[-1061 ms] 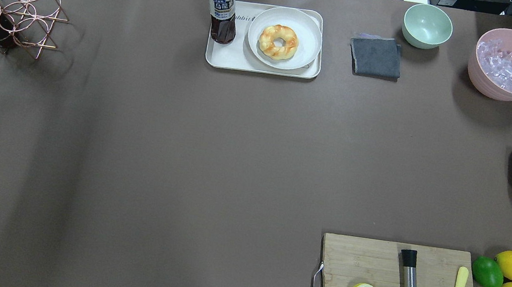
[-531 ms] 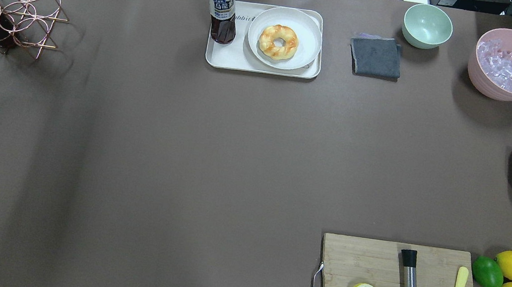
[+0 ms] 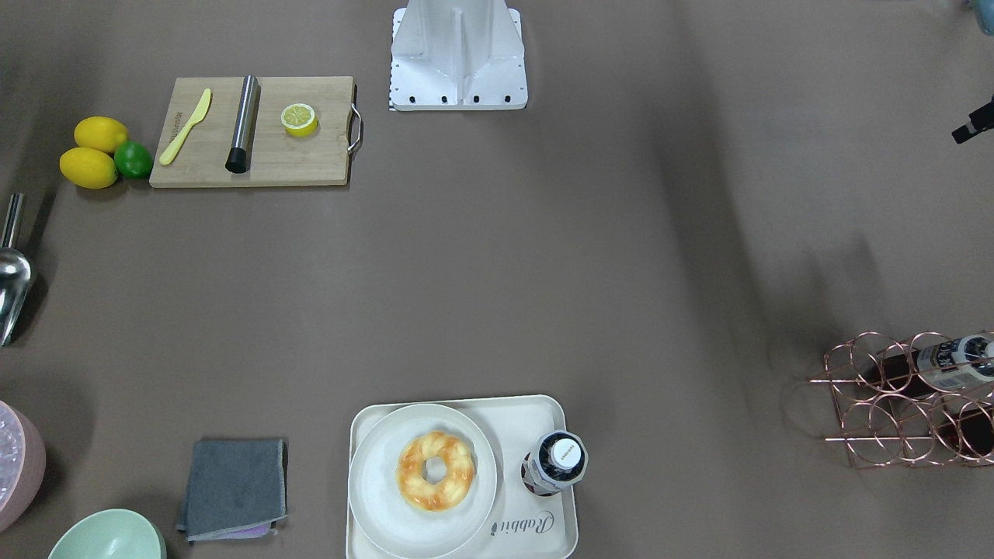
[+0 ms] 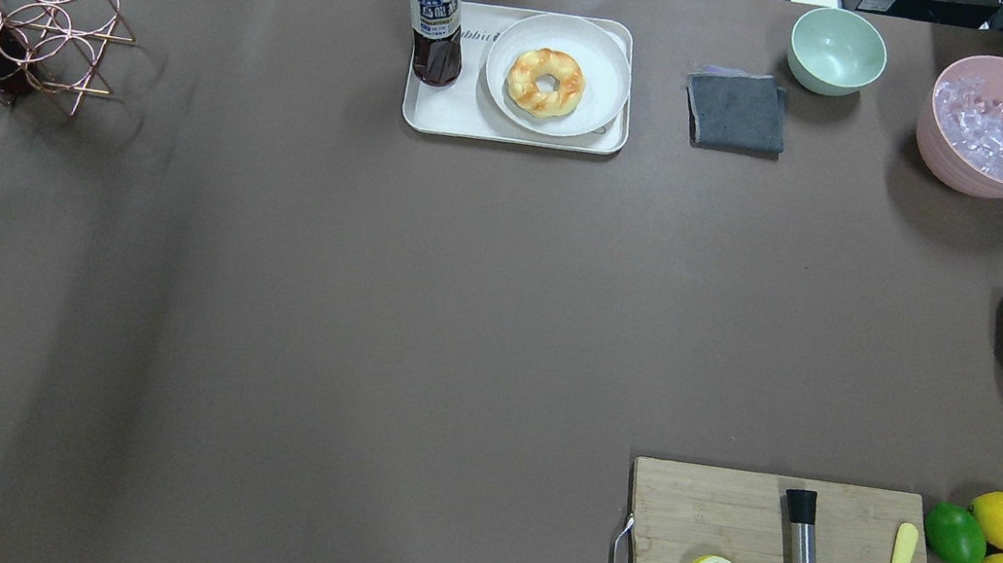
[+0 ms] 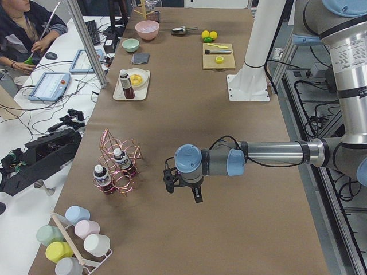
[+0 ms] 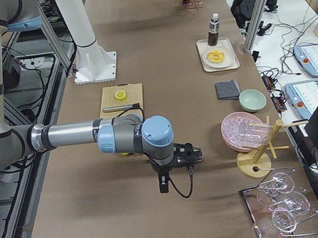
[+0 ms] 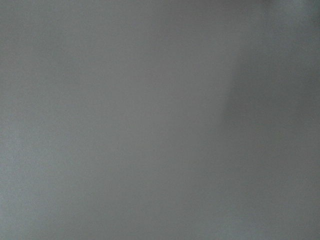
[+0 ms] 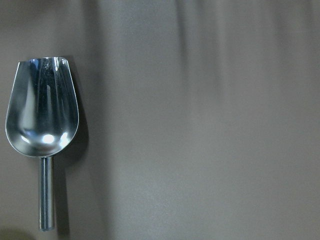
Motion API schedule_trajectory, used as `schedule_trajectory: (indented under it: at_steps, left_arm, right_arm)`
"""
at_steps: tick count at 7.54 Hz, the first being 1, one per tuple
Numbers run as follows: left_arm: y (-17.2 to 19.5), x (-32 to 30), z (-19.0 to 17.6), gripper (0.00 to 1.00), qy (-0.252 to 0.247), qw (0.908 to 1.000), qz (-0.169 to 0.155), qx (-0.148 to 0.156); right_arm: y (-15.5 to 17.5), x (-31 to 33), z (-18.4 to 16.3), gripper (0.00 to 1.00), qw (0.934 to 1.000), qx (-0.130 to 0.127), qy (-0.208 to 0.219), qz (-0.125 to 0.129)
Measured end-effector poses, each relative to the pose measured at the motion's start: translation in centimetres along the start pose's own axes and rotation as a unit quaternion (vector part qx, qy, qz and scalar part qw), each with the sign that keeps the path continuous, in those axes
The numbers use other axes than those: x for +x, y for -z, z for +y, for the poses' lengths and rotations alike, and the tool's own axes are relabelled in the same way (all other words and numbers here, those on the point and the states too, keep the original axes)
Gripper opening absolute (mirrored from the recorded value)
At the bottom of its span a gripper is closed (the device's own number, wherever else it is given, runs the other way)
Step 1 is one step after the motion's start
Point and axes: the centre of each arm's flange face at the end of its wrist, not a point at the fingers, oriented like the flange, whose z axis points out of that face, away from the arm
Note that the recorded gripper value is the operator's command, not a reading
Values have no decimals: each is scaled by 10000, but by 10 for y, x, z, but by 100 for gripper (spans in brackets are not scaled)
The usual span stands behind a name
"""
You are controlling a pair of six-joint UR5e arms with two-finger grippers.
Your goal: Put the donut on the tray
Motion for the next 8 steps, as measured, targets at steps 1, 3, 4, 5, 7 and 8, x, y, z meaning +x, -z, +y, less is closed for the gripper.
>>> schedule_trajectory:
  at_steps: [1, 3, 4, 5, 7, 8]
  left_arm:
    - [0, 0, 0, 99, 2, 10000, -1, -2]
    - [0, 0, 0, 99, 4, 10000, -1, -4]
    - [0, 0, 0, 99, 3, 10000, -1, -3]
    - [0, 0, 0, 99, -1, 10000, 0, 0]
    - [-1, -1, 1, 99, 0, 10000, 0, -1]
    - [-1, -1, 1, 99, 1, 10000, 0, -2]
  right_arm:
    - [-1, 1, 1, 100, 10000, -11, -17, 7]
    - [-2, 1, 2, 100, 10000, -23, -37, 4]
    - [-2, 2, 3, 100, 10000, -33, -48, -1]
    - [-3, 2, 4, 100, 10000, -39, -54, -11]
    - [-3, 3, 5, 100, 10000, -43, -68, -14]
    - [-3, 4, 5, 100, 10000, -40, -77, -14]
